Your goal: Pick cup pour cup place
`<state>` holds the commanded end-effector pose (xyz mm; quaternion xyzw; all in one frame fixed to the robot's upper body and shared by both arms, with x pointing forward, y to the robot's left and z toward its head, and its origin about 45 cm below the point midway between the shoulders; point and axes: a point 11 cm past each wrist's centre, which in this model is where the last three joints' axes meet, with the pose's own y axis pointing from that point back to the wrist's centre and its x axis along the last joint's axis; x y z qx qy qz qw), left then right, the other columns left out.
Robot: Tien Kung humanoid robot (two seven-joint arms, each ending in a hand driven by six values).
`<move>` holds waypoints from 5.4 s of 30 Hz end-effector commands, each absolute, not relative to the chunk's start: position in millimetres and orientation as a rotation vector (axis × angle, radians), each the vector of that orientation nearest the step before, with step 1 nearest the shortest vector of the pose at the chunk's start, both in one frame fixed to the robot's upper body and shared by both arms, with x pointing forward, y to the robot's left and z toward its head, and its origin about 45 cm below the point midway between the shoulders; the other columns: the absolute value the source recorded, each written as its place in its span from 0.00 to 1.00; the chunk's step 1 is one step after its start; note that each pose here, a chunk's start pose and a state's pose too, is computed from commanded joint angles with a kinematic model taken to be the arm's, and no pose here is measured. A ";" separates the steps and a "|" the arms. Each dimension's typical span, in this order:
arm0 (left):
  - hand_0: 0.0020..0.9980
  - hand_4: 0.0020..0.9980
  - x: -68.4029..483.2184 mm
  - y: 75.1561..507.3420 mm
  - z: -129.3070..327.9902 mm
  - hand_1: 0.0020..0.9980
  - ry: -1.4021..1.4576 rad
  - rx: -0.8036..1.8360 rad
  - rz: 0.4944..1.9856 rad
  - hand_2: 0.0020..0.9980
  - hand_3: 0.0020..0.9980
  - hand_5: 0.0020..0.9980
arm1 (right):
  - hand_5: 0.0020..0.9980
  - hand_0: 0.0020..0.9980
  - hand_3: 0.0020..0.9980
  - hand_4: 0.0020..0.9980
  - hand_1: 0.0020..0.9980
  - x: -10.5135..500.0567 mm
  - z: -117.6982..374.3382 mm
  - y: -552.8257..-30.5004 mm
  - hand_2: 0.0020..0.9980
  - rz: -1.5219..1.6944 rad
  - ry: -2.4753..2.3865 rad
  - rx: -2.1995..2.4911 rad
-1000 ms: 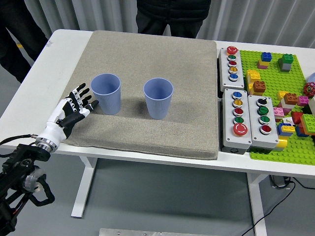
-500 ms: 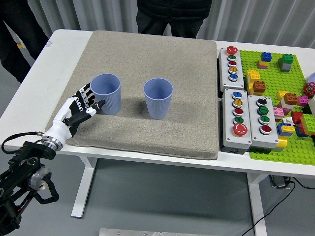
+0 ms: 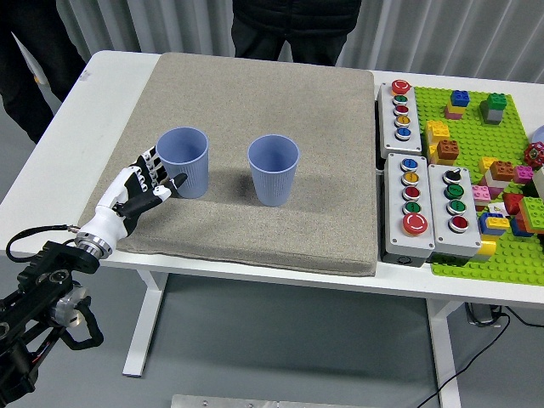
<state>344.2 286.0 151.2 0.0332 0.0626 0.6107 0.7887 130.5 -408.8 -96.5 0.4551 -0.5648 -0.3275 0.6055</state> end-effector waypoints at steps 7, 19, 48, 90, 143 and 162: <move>1.00 0.82 347.5 282.7 149.2 0.98 0.138 0.073 1.316 1.00 1.00 0.24 | 0.13 0.67 0.57 0.00 0.63 131.8 -96.2 -408.6 0.56 -0.756 -1.307 1.054; 1.00 0.81 353.1 275.4 150.9 0.98 0.125 0.071 1.313 1.00 1.00 0.24 | 0.13 0.68 0.57 0.00 0.63 133.6 -96.1 -407.5 0.56 -0.754 -1.307 1.059; 1.00 0.81 357.1 263.0 147.4 0.98 0.121 0.070 1.313 1.00 1.00 0.24 | 0.13 0.68 0.57 0.00 0.63 137.6 -94.6 -408.6 0.56 -0.746 -1.309 1.063; 1.00 0.79 367.5 254.6 139.9 0.97 0.129 0.080 1.340 1.00 1.00 0.21 | 0.13 0.68 0.57 0.00 0.63 138.9 -93.6 -410.5 0.56 -0.738 -1.307 1.064; 0.51 0.70 369.4 257.6 161.2 0.47 -0.066 0.094 1.551 0.46 0.49 0.05 | 0.13 0.68 0.57 0.00 0.63 144.6 -91.3 -412.1 0.56 -0.730 -1.316 1.067; 0.51 0.69 388.0 248.3 256.7 0.47 -0.816 0.434 1.314 0.47 0.49 0.07 | 0.13 0.68 0.57 0.00 0.63 142.4 -89.6 -419.3 0.56 -0.726 -1.323 1.051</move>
